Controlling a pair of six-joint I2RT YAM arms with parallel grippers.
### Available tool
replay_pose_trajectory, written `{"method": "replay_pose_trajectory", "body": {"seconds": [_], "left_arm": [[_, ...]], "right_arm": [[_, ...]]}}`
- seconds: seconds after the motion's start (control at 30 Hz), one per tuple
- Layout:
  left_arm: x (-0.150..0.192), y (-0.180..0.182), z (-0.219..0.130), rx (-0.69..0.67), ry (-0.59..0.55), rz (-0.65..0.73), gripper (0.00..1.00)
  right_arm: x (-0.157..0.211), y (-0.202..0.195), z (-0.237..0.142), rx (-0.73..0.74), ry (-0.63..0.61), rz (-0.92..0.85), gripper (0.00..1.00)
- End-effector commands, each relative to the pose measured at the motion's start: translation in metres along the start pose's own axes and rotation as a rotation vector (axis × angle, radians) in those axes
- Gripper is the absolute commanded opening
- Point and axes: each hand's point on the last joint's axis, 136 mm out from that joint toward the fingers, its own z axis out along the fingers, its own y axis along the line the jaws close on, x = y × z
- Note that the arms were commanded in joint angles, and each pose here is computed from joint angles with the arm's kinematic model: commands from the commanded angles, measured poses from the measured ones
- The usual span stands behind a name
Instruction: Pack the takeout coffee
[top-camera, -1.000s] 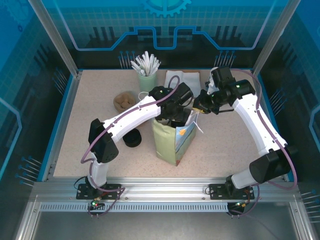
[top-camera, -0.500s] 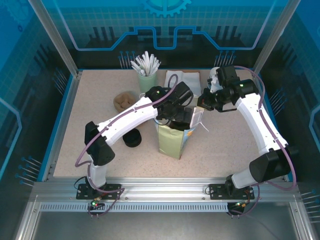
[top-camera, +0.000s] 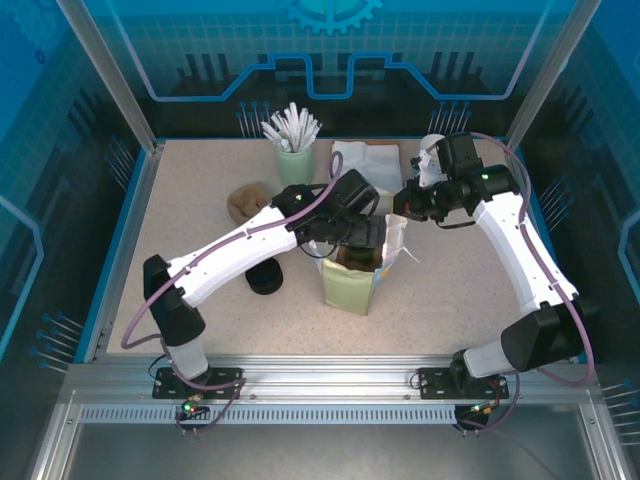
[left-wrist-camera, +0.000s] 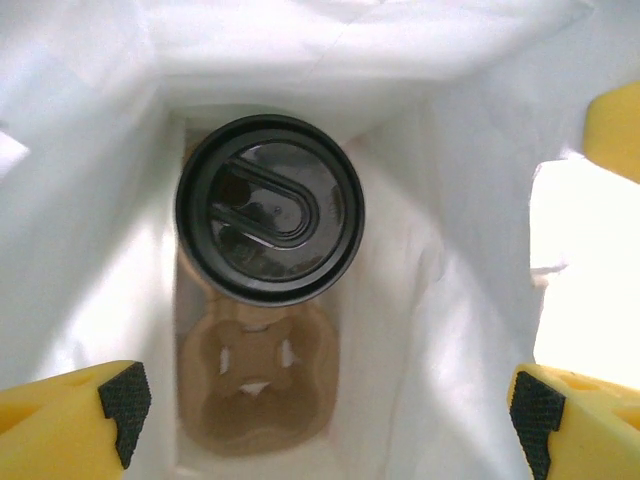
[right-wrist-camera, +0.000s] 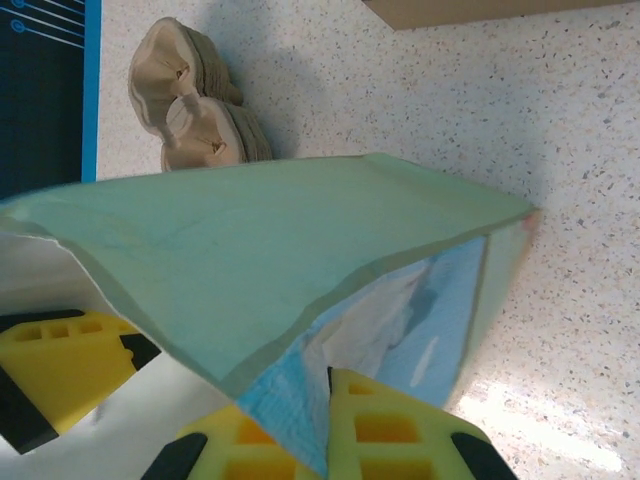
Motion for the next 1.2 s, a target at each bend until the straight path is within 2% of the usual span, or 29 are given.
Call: {"method": "replay_pose_trajectory", "body": {"seconds": [0.0,0.3,0.5,0.7,1.0,1.17], "left_arm": [[-0.012,-0.020,-0.012,0.144,-0.086,-0.048,0.93],[-0.024,-0.055,-0.042,0.388,-0.191,0.010,0.91],[-0.045,-0.075,-0.076,0.480,-0.277,0.087,0.91],[-0.067,-0.069,-0.109,0.481,-0.376,0.110,0.91],[-0.082,-0.047,-0.115,0.456,-0.394,0.049,0.91],[-0.101,-0.019,-0.129,0.390,-0.465,0.004,0.91]], "right_arm": [[-0.003,0.007,-0.009,-0.046,-0.044,-0.047,0.01],[0.002,0.009,-0.010,-0.110,-0.054,-0.115,0.00],[0.004,0.018,-0.011,-0.182,-0.053,-0.176,0.00],[0.014,0.032,-0.011,-0.272,-0.047,-0.222,0.00],[0.010,0.034,-0.014,-0.273,-0.056,-0.214,0.00],[0.013,0.041,-0.018,-0.304,-0.060,-0.245,0.00]]}}
